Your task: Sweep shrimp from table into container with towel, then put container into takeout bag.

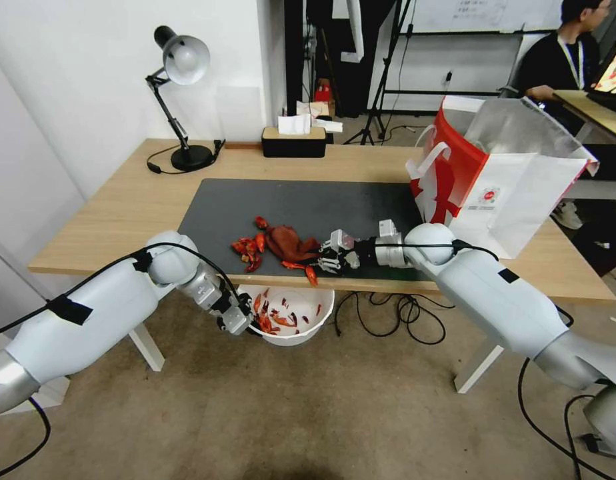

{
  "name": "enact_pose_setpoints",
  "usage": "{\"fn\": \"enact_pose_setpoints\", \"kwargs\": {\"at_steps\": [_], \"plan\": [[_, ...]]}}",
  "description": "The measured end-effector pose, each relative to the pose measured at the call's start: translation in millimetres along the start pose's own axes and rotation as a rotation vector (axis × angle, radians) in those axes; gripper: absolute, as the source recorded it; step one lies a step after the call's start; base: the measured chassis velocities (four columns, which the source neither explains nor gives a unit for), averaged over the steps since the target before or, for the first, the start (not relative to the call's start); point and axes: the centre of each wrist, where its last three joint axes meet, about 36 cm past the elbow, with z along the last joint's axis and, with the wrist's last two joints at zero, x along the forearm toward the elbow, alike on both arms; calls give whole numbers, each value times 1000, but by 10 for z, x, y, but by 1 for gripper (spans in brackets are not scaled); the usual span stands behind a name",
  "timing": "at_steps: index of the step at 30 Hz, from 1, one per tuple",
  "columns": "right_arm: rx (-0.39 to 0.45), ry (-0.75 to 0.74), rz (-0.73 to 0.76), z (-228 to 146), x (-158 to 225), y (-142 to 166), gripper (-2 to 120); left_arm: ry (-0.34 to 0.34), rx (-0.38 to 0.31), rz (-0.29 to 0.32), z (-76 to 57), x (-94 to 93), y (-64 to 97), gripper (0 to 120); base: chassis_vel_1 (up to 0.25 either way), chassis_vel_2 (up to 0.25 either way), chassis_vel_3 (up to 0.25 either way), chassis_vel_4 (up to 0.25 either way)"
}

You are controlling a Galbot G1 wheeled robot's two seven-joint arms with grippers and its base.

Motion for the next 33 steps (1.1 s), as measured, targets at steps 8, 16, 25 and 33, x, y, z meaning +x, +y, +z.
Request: {"fn": "enact_pose_setpoints", "kwargs": {"at_steps": [8,16,25,33], "plan": [[-11,-7,13,65,100,121,6,-3,0,1,-8,-15,5,0,0,0,0,0],[-20,-25,26,108,136,269,6,-8,-6,12,-48,-42,-1,0,0,0,0,0],[-17,-30,27,80,124,410,6,-12,-14,11,-72,-52,32,0,0,0,0,0],[-15,-36,22,62,125,538,6,-9,-18,9,-83,-26,39,0,0,0,0,0]]}}
